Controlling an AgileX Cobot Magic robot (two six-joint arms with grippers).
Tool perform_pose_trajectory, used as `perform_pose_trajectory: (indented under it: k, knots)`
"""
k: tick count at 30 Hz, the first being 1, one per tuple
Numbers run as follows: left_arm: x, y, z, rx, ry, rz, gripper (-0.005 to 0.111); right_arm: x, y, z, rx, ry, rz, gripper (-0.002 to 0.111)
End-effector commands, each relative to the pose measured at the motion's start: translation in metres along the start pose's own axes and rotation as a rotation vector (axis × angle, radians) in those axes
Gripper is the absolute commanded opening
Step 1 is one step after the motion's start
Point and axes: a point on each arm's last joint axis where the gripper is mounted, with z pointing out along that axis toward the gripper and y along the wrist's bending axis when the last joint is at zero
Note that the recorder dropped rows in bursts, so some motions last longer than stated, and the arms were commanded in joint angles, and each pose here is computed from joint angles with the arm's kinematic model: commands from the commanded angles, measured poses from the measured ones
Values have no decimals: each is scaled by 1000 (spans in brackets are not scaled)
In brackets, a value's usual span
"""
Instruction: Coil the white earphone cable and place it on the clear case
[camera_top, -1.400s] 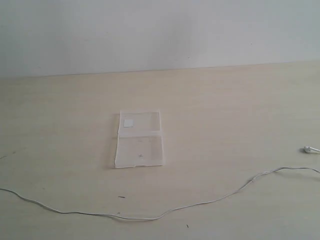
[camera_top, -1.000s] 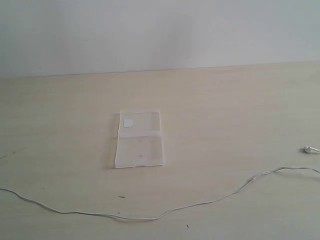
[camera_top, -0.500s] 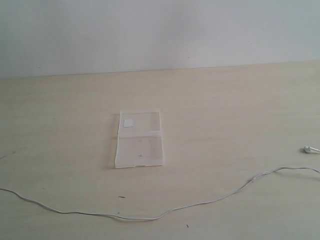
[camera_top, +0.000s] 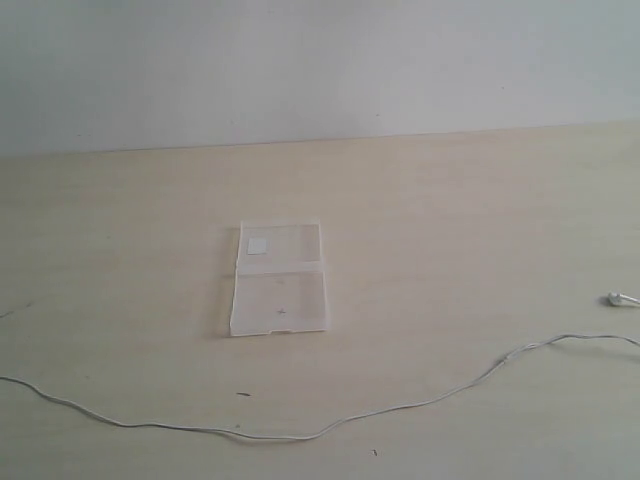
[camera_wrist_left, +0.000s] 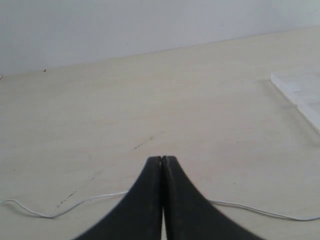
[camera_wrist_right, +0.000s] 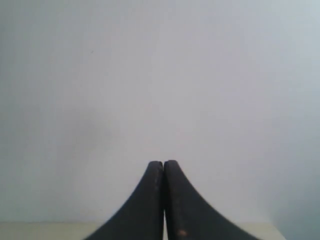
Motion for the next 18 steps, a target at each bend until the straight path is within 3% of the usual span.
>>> perform_pose_trajectory:
  k: [1, 9, 18]
  knots:
    - [-1, 0, -1, 4, -14, -10, 0, -30, -5, 15, 14, 291, -62, 0]
    - [-1, 0, -1, 4, -14, -8, 0, -59, -6, 34, 14, 213, -56, 0]
    - [-1, 0, -1, 4, -14, -8, 0, -62, -5, 35, 6, 185, -41, 0]
